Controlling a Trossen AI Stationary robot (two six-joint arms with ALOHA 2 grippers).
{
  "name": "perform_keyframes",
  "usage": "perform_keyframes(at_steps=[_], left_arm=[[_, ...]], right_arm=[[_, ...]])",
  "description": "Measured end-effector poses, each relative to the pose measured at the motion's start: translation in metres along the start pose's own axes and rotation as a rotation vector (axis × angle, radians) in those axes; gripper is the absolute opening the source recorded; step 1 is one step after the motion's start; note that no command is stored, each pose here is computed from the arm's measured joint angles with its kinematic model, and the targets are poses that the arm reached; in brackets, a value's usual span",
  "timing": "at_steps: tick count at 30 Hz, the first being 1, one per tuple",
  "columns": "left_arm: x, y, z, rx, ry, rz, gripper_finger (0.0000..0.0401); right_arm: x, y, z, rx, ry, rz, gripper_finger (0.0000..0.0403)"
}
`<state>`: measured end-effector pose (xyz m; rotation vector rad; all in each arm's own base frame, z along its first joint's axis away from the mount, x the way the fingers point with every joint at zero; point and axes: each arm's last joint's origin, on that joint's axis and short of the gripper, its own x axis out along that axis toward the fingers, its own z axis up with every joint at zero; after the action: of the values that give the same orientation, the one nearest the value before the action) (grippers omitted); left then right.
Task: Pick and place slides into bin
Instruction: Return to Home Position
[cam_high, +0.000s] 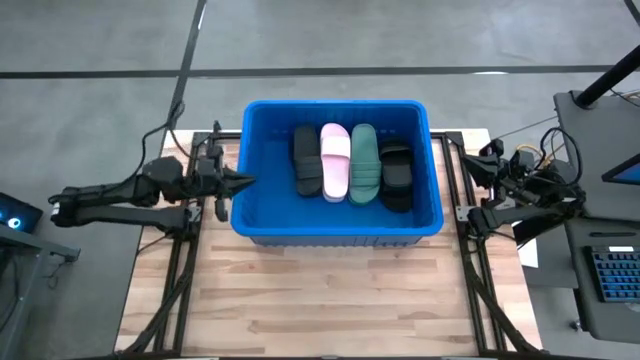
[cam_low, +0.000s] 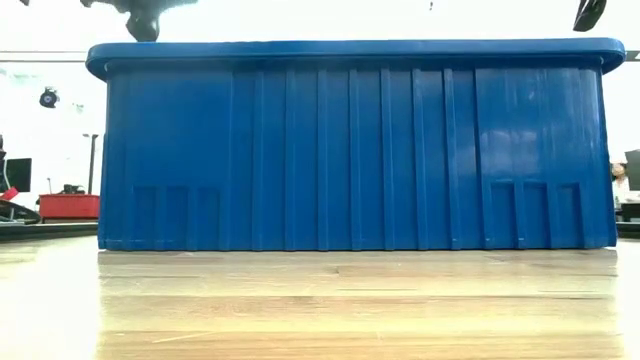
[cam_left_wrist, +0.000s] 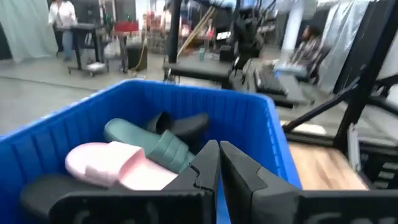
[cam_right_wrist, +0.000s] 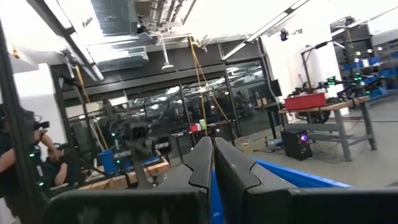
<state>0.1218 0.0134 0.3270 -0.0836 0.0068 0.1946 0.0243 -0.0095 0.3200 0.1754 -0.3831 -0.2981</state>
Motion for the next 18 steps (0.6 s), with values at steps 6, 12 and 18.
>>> perform_keyframes(at_steps=[6, 12, 18], left_arm=[[-0.012, 0.003, -0.031, 0.08, -0.095, -0.009, 0.0], [-0.027, 0.008, -0.066, -0.003, -0.117, -0.001, 0.0], [-0.036, 0.012, -0.095, -0.075, -0.204, -0.019, 0.0]], right_arm=[[0.0, 0.0, 0.0, 0.006, 0.0, -0.013, 0.0008], [0.0, -0.001, -0.001, 0.006, 0.009, -0.019, 0.0008], [0.0, -0.001, -0.004, -0.004, 0.039, -0.019, 0.0008]])
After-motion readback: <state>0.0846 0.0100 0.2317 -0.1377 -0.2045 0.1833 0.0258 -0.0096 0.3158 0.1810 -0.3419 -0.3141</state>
